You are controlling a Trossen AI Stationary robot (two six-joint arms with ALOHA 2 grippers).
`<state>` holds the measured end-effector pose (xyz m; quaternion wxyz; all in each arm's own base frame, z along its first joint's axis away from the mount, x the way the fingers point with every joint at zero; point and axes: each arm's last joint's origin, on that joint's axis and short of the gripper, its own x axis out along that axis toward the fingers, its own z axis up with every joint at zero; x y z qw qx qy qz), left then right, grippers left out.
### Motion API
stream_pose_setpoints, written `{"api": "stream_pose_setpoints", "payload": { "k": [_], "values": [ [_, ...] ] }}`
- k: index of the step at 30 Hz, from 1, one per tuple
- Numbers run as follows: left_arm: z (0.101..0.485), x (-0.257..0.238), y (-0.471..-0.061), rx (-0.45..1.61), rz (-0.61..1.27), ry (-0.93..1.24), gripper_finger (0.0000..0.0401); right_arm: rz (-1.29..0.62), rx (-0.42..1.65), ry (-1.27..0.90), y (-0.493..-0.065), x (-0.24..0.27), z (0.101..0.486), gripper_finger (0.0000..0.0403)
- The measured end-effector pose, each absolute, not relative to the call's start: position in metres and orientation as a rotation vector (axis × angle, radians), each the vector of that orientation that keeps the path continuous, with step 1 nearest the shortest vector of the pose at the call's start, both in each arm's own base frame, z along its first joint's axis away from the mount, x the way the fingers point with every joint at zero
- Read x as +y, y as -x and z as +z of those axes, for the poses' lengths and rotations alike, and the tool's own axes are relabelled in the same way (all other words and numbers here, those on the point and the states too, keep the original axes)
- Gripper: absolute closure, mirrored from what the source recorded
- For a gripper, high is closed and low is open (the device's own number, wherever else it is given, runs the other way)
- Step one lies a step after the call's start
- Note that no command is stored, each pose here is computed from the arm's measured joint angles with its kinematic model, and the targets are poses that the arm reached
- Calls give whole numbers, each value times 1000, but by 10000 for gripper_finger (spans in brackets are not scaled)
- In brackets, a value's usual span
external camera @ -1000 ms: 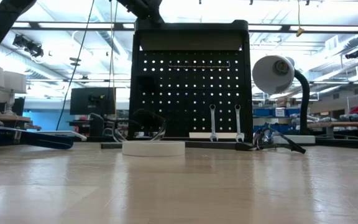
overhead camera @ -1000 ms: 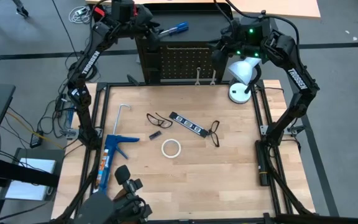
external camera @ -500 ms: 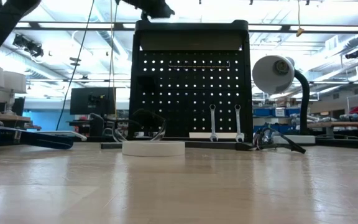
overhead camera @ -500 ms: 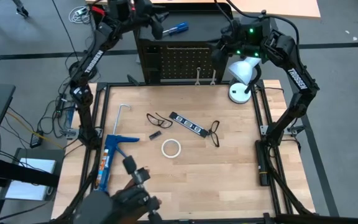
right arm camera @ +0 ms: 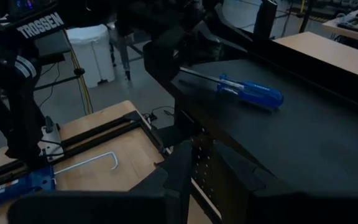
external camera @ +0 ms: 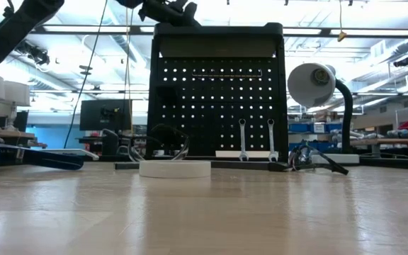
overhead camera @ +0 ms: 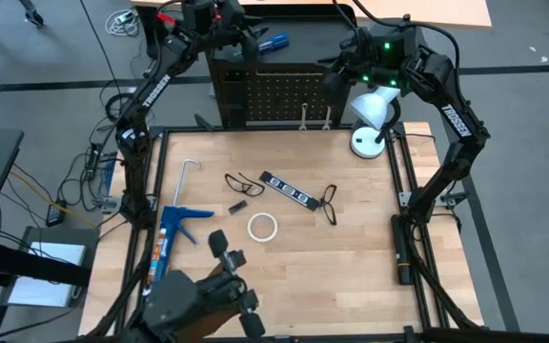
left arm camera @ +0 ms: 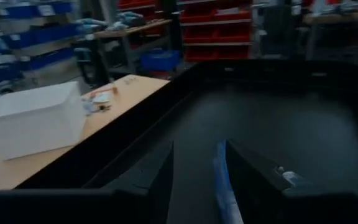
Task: Hang tools onto peg board
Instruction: Remove the blue screwdriver from the top of the peg board
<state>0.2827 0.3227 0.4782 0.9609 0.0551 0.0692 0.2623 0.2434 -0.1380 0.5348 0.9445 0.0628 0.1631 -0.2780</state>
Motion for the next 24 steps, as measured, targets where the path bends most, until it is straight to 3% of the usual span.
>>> {"api": "stream_pose_setpoints", "payload": {
  "k": [16,24],
  "values": [
    [463,324,-283,224,411,-20,247,-563,325,-121,-244,-138,536,338],
    [456,322,-285,283,400,-34,199,-562,327,-120,-244,-138,536,343]
  ]
}}
